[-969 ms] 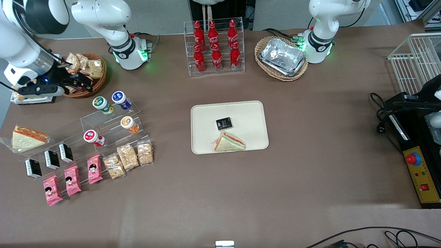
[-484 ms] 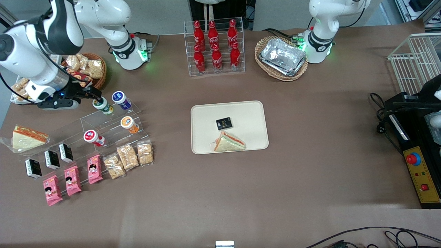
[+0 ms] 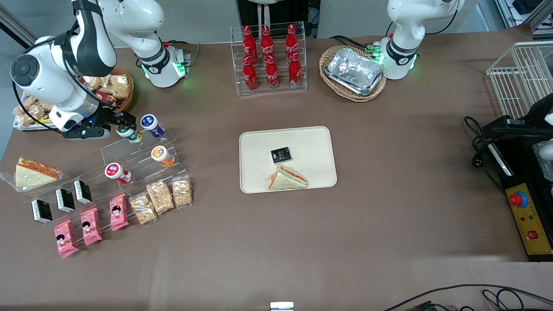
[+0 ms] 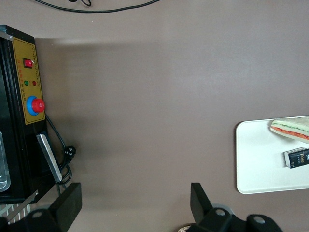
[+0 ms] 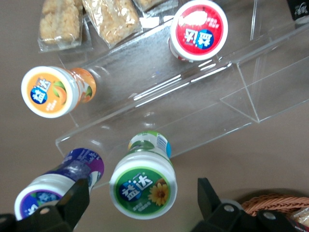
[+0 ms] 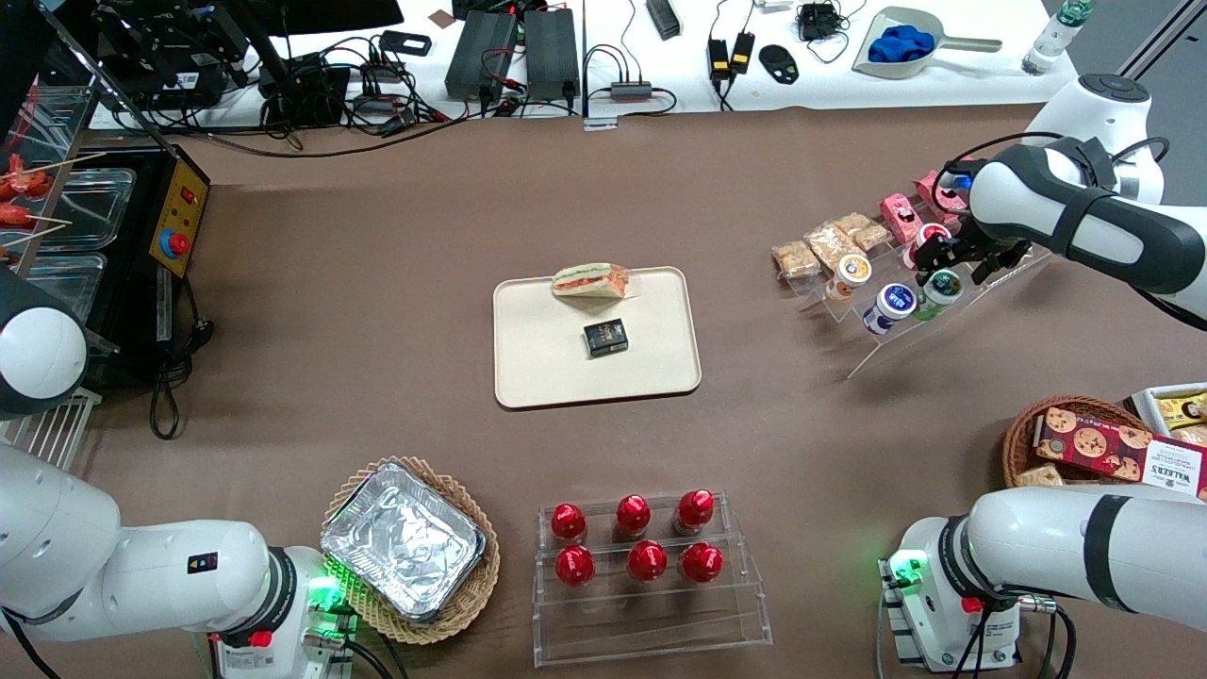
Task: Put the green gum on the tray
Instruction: 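Lower the right gripper and close it around the green gum bottle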
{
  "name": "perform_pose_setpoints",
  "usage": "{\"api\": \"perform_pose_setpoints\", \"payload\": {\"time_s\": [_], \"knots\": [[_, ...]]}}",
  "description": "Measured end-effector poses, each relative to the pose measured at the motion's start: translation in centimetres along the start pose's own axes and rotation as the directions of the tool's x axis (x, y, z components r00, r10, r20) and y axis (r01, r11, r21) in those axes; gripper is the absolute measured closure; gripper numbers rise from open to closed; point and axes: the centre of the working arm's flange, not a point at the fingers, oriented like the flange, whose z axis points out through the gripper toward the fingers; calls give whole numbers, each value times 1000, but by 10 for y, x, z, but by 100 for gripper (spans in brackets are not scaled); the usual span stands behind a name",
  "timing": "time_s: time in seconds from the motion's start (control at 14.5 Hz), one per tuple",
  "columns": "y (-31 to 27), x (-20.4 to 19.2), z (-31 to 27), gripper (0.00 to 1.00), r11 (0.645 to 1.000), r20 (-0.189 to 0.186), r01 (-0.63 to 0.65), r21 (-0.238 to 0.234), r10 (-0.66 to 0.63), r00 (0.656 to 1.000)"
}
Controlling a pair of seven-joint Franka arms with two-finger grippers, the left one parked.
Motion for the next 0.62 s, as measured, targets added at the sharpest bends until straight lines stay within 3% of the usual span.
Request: {"api": "perform_pose_setpoints", "payload": {"time_s": [0.62], "knots": [[1,-3,16,0,1000,33,-2,1,2,999]]}}
